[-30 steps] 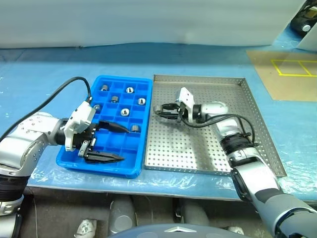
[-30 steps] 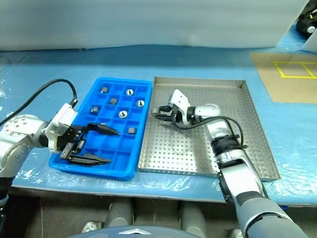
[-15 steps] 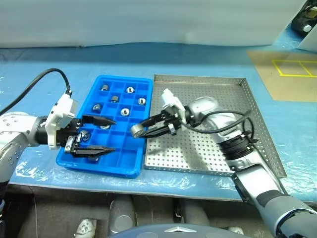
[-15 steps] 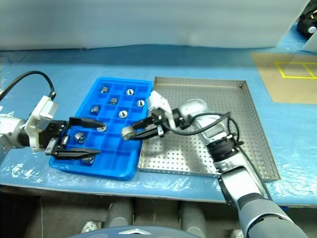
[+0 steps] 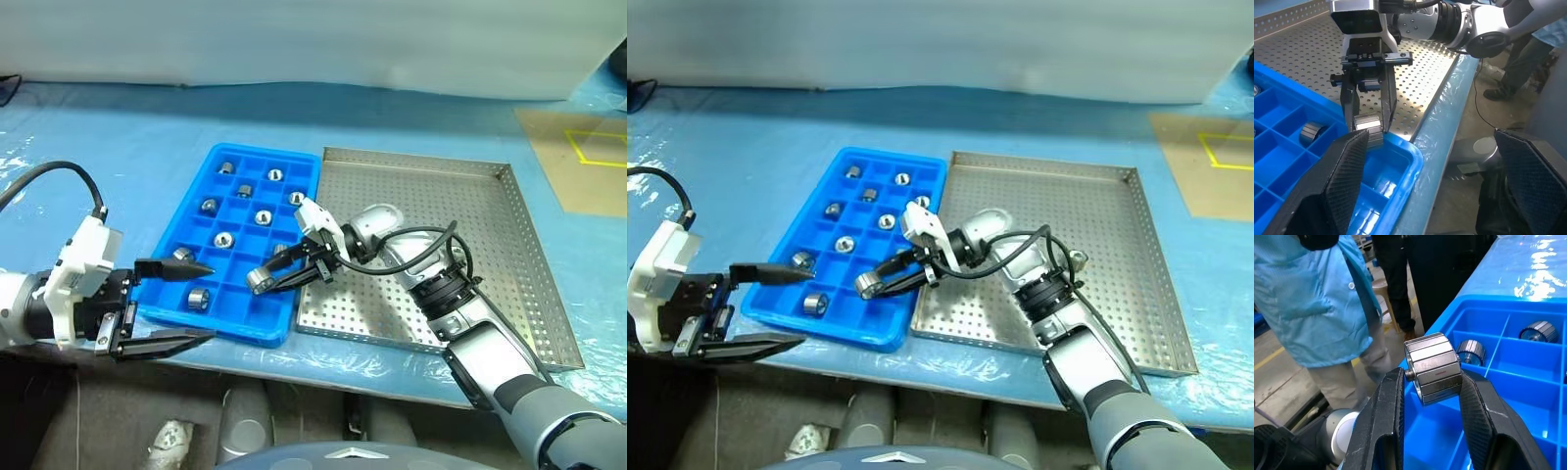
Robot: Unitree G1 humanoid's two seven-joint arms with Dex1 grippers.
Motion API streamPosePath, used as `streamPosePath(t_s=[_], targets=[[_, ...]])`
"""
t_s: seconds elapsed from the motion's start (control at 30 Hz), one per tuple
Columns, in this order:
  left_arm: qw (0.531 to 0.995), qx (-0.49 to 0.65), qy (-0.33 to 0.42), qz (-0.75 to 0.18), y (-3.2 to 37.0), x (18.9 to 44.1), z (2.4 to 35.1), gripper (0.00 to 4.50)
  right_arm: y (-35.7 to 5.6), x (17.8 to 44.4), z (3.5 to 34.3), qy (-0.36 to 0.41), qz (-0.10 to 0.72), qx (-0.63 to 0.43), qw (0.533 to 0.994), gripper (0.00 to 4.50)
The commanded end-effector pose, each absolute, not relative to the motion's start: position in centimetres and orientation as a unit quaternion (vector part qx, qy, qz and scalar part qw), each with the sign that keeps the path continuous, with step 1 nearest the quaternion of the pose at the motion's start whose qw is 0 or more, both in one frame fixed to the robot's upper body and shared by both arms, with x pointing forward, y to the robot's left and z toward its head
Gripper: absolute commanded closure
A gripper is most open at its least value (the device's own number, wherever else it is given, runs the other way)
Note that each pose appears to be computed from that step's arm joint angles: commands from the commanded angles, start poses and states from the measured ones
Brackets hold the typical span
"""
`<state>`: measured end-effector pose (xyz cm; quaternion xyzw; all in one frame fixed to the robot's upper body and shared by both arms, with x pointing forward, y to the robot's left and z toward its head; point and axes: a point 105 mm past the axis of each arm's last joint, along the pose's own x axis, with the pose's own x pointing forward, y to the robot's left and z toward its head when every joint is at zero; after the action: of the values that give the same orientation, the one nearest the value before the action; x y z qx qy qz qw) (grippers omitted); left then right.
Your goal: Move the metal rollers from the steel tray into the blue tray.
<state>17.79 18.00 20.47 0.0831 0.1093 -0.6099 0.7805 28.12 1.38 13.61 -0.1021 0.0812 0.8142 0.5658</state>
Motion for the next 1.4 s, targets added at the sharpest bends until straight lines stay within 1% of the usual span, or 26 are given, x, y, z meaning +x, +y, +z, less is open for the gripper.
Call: streamPosePath(t_s=[0.03, 0.1, 0.27, 0.4, 0.47, 0.5, 0.63, 0.7, 0.73, 0.83, 0.93, 1.03, 1.1, 1.17, 1.23, 1.33, 1.4], targets=[[0.785, 0.097, 0.097, -0.605, 18.1, 17.6, 21.3, 0.16, 1.7, 28.2, 13.6, 0.076, 0.820, -0.103, 0.557, 3.33], [0.788, 0.097, 0.097, -0.601, 18.2, 17.8, 21.3, 0.16, 1.6, 28.8, 12.6, 0.087, 0.810, -0.106, 0.570, 3.33], [0.789, 0.099, 0.094, -0.599, 18.3, 18.2, 21.5, 0.16, 0.4, 28.6, 11.5, 0.112, 0.816, -0.110, 0.556, 3.33], [0.790, 0.099, 0.091, -0.599, 18.4, 18.8, 21.5, 0.16, -0.2, 28.5, 11.1, 0.127, 0.816, -0.101, 0.555, 3.33], [0.790, 0.099, 0.089, -0.599, 18.4, 19.1, 21.7, 0.16, -0.2, 28.4, 11.3, 0.126, 0.818, -0.098, 0.553, 2.60], [0.790, 0.099, 0.088, -0.599, 18.5, 19.3, 21.7, 0.16, -0.2, 28.4, 11.4, 0.126, 0.818, -0.095, 0.553, 2.33], [0.787, 0.102, 0.086, -0.603, 18.5, 19.6, 21.7, 0.16, -0.2, 27.7, 11.7, 0.131, 0.827, -0.083, 0.540, 0.99], [0.785, 0.103, 0.085, -0.604, 18.4, 19.7, 21.7, 0.16, -0.2, 27.7, 11.8, 0.133, 0.826, -0.083, 0.542, 0.29], [0.785, 0.104, 0.084, -0.605, 18.4, 19.8, 21.7, 0.16, -0.2, 27.7, 11.7, 0.137, 0.824, -0.086, 0.544, 0.03], [0.783, 0.105, 0.080, -0.608, 18.3, 20.0, 21.8, 0.16, -0.3, 28.3, 11.8, 0.128, 0.814, -0.100, 0.557, 0.03], [0.780, 0.106, 0.071, -0.613, 17.8, 20.2, 21.9, 0.16, -0.8, 30.5, 12.9, 0.093, 0.780, -0.124, 0.606, 0.03], [0.782, 0.086, 0.041, -0.616, 16.9, 21.1, 22.7, 0.16, -2.6, 32.9, 14.0, 0.062, 0.734, -0.155, 0.659, 0.03], [0.775, 0.078, 0.025, -0.626, 16.2, 21.8, 23.0, 0.16, -4.0, 35.0, 15.2, 0.038, 0.687, -0.163, 0.707, 0.03], [0.763, 0.072, 0.014, -0.642, 15.3, 22.5, 23.1, 0.16, -6.0, 37.3, 16.3, 0.017, 0.623, -0.163, 0.765, 0.03], [0.743, 0.065, 0.004, -0.666, 14.0, 23.3, 23.0, 0.16, -9.0, 39.3, 16.8, 0.010, 0.548, -0.165, 0.820, 0.03], [0.717, 0.057, -0.009, -0.695, 12.4, 24.3, 23.1, 0.16, -12.4, 40.5, 16.6, 0.016, 0.476, -0.158, 0.865, 0.03], [0.692, 0.054, -0.017, -0.720, 11.2, 25.2, 23.1, 0.16, -15.0, 40.1, 16.0, 0.028, 0.438, -0.134, 0.888, 0.03]])
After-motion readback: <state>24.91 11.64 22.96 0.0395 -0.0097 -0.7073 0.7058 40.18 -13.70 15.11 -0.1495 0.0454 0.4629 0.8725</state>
